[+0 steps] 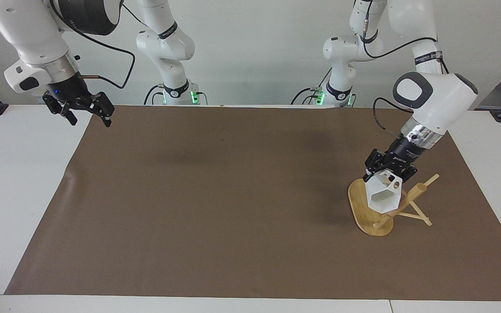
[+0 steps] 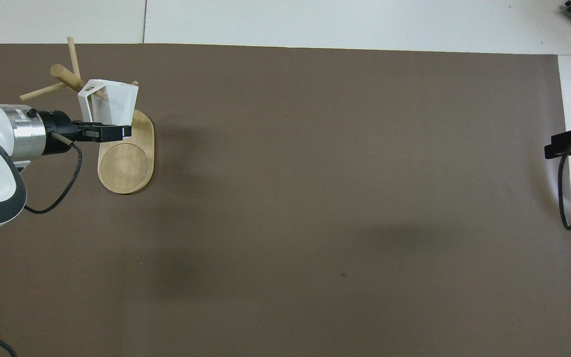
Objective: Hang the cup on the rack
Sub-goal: 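Lower the cup onto the rack peg with the left gripper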
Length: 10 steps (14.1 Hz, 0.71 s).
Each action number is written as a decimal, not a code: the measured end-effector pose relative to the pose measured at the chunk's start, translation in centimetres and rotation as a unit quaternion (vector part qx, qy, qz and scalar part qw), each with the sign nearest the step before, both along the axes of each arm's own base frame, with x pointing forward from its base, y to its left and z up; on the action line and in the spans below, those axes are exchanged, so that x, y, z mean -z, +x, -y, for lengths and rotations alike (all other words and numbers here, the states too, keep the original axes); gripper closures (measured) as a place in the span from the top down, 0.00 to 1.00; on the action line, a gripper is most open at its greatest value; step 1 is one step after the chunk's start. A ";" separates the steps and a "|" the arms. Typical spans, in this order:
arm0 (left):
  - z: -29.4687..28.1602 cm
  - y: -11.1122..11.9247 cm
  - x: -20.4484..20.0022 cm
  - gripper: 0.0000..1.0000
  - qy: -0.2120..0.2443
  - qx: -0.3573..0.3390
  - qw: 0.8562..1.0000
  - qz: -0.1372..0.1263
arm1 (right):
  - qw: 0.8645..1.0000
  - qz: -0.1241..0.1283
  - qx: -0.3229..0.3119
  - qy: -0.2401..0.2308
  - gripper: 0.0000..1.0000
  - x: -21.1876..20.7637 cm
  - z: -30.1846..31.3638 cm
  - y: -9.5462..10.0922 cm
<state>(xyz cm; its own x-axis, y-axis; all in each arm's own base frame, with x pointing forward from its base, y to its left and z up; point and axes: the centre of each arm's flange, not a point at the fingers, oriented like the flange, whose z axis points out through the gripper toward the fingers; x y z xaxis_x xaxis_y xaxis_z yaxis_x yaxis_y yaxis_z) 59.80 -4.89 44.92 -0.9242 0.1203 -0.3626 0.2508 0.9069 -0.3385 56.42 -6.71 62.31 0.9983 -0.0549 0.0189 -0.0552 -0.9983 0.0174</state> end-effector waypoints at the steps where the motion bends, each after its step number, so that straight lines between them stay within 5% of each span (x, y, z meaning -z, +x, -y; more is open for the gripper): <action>1: -0.1 0.0 0.0 0.70 0.001 0.000 1.000 0.000 | 1.000 0.000 0.001 0.000 1.00 0.0 0.1 0.0; 10: -1.0 0.0 -0.2 0.75 0.003 -0.007 1.000 0.003 | 1.000 0.000 0.011 0.000 1.00 0.0 0.4 -0.1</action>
